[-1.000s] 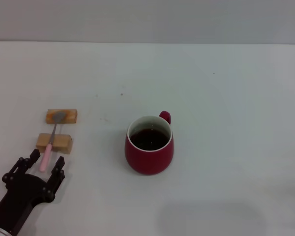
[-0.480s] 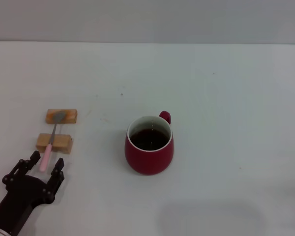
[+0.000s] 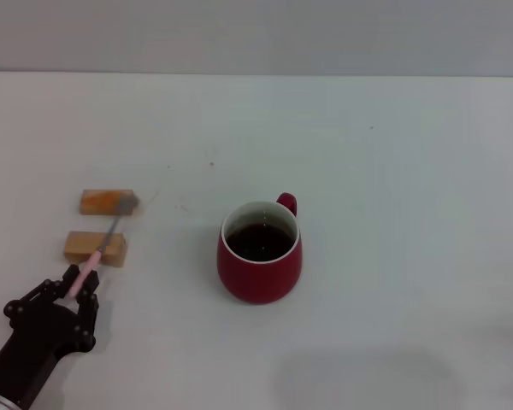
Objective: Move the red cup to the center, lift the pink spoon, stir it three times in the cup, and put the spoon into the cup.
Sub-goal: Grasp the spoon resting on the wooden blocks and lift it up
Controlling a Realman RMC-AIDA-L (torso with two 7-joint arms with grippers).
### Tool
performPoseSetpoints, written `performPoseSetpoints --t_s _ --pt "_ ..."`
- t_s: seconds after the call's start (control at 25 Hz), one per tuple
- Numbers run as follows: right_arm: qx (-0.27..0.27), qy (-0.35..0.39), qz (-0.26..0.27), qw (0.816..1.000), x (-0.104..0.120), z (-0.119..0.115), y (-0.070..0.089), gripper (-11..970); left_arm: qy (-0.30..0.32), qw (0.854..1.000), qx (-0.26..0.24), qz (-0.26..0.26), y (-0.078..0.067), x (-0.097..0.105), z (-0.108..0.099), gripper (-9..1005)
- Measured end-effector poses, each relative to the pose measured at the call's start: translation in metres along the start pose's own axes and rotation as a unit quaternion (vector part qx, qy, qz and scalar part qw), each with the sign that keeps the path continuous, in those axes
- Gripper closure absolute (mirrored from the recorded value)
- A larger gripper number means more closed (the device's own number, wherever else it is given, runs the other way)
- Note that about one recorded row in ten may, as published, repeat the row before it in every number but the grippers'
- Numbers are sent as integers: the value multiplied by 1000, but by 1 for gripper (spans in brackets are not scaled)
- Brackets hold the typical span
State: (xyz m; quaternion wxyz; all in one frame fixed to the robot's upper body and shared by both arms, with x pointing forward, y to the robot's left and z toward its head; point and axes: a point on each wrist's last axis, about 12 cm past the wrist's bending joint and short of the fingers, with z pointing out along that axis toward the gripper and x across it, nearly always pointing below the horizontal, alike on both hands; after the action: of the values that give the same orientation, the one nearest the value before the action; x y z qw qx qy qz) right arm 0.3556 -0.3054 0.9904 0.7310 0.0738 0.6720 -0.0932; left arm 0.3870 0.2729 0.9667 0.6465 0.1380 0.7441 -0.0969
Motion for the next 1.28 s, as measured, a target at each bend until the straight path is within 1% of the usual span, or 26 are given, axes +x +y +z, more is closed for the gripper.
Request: performPoseSetpoints --t_s 0.2,0.4,0.56,0.96,1.08,1.28 --pt "0 0 0 1000 0 0 0 960 -2 1000 4 8 0 -1 0 765" --pt "-1 -1 0 1000 0 1 0 960 -16 1000 4 12 0 -5 3 822" --pt "-1 0 0 1000 0 1 0 960 -30 999 6 26 -2 -9 5 822" --pt "-1 0 0 1000 0 0 1 959 -59 997 28 30 -3 -18 12 823" --pt "-1 -2 0 1000 0 0 0 959 -62 997 42 28 -3 -21 19 823" --pt "-2 -3 0 1000 -1 0 1 959 -80 995 49 27 4 -31 34 823"
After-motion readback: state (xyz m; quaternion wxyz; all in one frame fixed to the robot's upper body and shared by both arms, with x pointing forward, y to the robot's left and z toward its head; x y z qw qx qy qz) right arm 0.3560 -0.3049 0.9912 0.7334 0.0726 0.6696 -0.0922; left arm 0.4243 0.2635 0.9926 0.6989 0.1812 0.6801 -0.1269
